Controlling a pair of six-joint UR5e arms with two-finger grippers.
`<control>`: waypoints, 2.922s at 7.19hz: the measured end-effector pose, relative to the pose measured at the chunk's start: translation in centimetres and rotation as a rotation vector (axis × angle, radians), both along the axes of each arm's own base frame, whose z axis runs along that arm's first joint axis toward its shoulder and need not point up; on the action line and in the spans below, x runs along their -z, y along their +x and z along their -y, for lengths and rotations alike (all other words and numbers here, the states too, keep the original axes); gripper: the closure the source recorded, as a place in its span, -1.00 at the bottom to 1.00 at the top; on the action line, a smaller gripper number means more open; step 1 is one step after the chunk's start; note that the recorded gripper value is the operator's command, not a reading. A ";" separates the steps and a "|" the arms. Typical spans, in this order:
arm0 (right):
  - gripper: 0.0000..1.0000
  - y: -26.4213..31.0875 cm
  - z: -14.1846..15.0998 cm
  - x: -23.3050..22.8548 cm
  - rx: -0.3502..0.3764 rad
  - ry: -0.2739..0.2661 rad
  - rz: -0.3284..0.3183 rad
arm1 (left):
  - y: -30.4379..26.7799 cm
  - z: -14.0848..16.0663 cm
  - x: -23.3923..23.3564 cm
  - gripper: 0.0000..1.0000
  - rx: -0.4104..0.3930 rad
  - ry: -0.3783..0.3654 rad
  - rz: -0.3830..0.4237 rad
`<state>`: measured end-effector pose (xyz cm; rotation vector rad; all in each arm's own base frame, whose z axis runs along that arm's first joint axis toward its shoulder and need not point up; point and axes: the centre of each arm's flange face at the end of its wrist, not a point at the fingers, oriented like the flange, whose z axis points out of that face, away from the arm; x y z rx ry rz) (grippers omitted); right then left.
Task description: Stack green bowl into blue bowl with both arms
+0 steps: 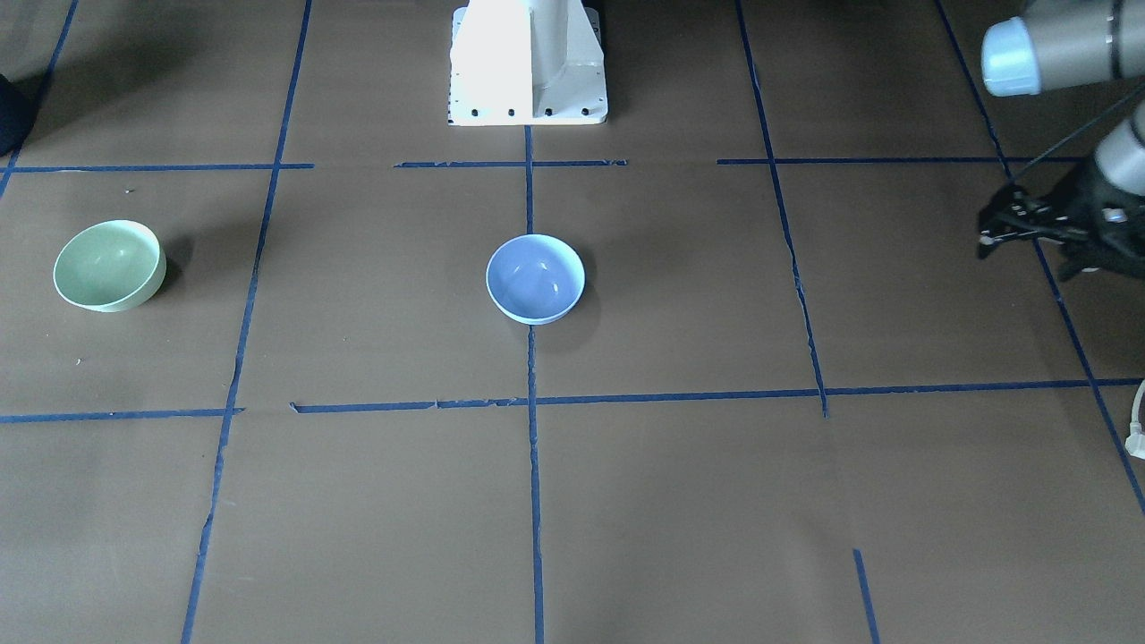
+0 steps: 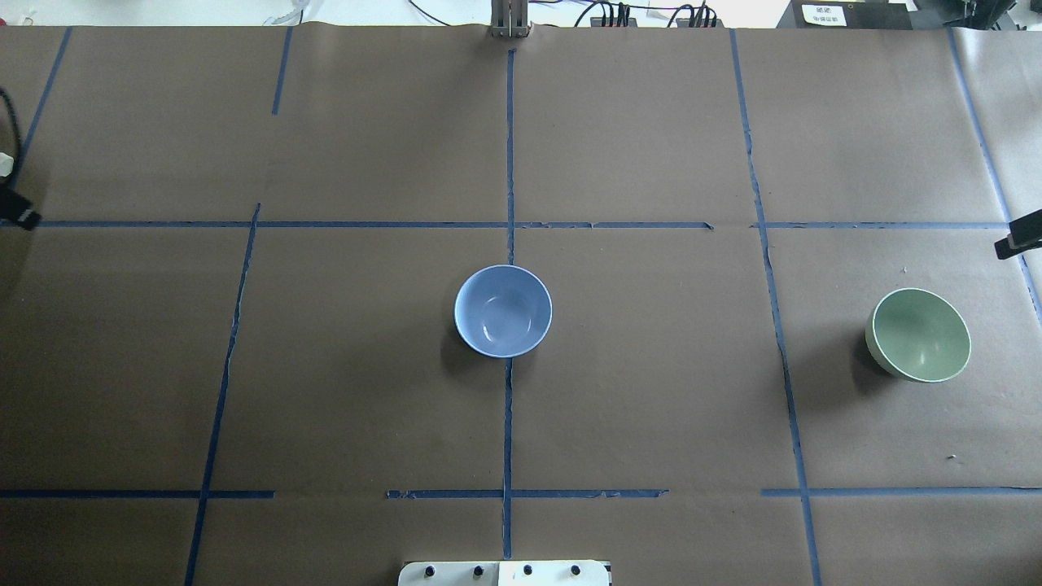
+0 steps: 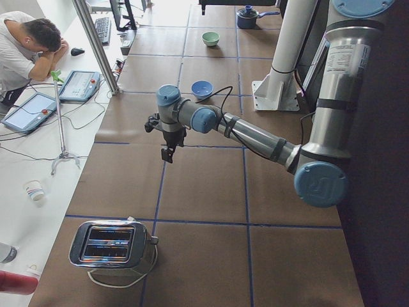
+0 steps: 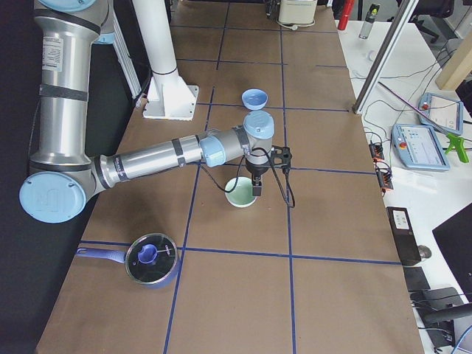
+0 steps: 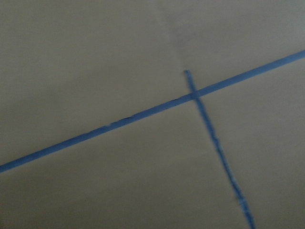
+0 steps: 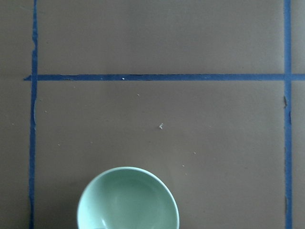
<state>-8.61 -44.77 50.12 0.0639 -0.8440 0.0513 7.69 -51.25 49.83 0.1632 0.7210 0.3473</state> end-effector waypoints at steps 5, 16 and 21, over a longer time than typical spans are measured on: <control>-1.00 -3.1 -1.8 -1.0 -0.029 -0.001 0.030 | -12.0 -9.6 -14.0 -1.00 0.050 -0.166 -0.063; 1.00 -9.3 -5.4 -12.8 0.028 0.004 0.062 | -12.2 -9.2 -13.7 -1.00 0.061 -0.132 -0.057; 1.00 -12.2 -1.3 -1.5 0.053 0.009 0.163 | -12.2 -9.1 -13.4 -1.00 0.060 -0.126 -0.062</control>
